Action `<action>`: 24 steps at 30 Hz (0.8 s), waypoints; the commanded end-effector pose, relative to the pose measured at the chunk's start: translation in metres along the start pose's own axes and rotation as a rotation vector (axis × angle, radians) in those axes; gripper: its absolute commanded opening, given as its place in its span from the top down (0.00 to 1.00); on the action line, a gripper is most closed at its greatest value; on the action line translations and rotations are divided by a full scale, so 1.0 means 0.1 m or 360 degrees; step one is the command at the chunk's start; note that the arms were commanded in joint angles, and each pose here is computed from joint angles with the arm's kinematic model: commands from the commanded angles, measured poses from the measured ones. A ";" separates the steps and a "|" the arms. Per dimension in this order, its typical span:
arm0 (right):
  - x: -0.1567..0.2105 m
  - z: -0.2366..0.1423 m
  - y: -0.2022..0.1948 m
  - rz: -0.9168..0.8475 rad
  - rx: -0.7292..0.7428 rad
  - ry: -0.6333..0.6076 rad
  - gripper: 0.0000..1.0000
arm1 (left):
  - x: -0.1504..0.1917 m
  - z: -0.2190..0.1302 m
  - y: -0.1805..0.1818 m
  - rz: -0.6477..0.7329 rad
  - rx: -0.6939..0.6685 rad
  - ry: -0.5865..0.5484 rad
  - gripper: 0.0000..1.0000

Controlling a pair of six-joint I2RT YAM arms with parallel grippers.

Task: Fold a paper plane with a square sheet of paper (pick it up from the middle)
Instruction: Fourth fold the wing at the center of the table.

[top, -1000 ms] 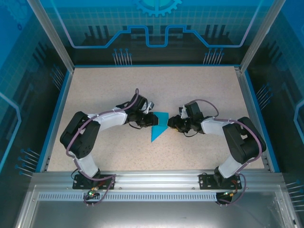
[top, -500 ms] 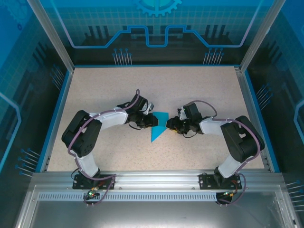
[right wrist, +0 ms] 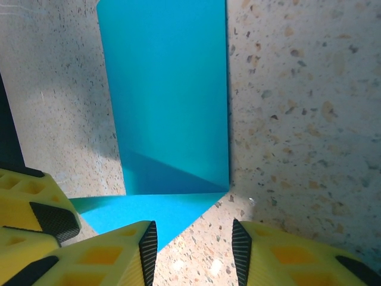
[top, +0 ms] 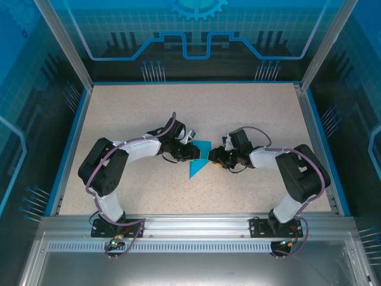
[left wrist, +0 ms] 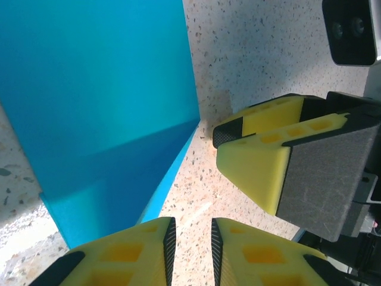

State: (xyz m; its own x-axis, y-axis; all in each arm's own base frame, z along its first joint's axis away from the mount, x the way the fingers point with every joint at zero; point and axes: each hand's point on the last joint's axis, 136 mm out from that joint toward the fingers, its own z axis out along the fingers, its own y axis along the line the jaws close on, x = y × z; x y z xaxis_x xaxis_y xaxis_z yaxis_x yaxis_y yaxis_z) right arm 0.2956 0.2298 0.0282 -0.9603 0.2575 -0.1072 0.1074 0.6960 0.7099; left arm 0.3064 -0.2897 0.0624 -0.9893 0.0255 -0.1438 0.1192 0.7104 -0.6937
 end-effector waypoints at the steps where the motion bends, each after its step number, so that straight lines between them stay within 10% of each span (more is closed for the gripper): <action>1: 0.01 0.04 0.09 -0.0019 -0.0022 0.0019 0.59 | -0.04 0.07 0.12 0.0001 -0.0089 0.0018 0.76; 24: -0.07 0.13 0.23 0.0002 -0.0100 0.0033 0.56 | 0.00 0.19 0.46 -0.0039 -0.0270 0.0023 0.79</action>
State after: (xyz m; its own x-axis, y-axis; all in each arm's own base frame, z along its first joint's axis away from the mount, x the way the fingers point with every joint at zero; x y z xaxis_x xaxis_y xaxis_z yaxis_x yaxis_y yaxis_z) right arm 0.3063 0.2404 0.0313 -0.9598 0.2636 -0.0961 0.1114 0.6724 0.7317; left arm 0.3155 -0.2745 0.0202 -0.9937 -0.0056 -0.1116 0.0613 0.8076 -0.5866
